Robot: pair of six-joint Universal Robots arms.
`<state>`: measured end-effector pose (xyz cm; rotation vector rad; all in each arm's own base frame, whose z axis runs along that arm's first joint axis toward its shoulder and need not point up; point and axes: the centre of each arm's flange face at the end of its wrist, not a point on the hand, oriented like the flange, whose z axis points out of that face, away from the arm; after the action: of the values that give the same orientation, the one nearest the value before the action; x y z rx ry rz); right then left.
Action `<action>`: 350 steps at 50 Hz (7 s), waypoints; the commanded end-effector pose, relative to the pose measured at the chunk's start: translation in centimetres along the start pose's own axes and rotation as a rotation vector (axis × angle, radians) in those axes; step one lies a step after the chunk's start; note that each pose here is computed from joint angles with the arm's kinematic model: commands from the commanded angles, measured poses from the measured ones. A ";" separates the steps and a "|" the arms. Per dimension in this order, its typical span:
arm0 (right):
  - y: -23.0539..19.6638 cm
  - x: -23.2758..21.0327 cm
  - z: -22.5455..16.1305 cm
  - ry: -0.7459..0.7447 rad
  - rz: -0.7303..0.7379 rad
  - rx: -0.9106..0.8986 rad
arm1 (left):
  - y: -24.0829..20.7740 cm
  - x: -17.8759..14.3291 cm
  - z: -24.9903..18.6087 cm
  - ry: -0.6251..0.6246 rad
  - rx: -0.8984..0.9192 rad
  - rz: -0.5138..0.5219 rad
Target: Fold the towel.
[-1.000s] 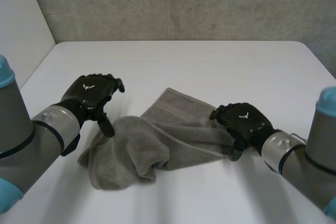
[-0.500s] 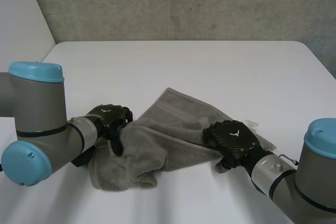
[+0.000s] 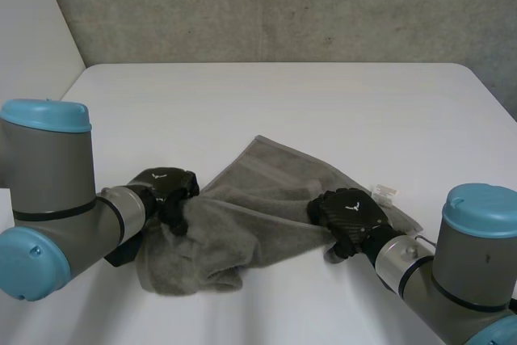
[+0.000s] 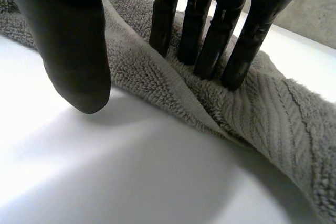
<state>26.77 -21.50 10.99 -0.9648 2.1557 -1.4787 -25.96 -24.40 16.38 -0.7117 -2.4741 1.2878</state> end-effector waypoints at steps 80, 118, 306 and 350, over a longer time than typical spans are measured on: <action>-17.4 2.8 -1.9 0.139 -0.306 0.359 | -8.6 -2.4 -0.3 -0.140 0.428 0.053; -5.1 0.2 0.2 0.045 -0.259 0.154 | 0.5 -1.1 -1.3 -0.105 0.249 0.033; -14.3 4.9 -2.5 0.130 0.078 0.317 | -1.9 -4.4 -2.8 -0.318 0.344 0.106; -11.9 5.0 -1.4 0.125 0.093 0.236 | 1.2 0.6 -2.6 -0.018 0.288 0.177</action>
<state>26.30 -26.68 22.83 -0.6986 2.0201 -1.7399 -25.00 -21.43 17.27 -0.8567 -2.1934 1.6893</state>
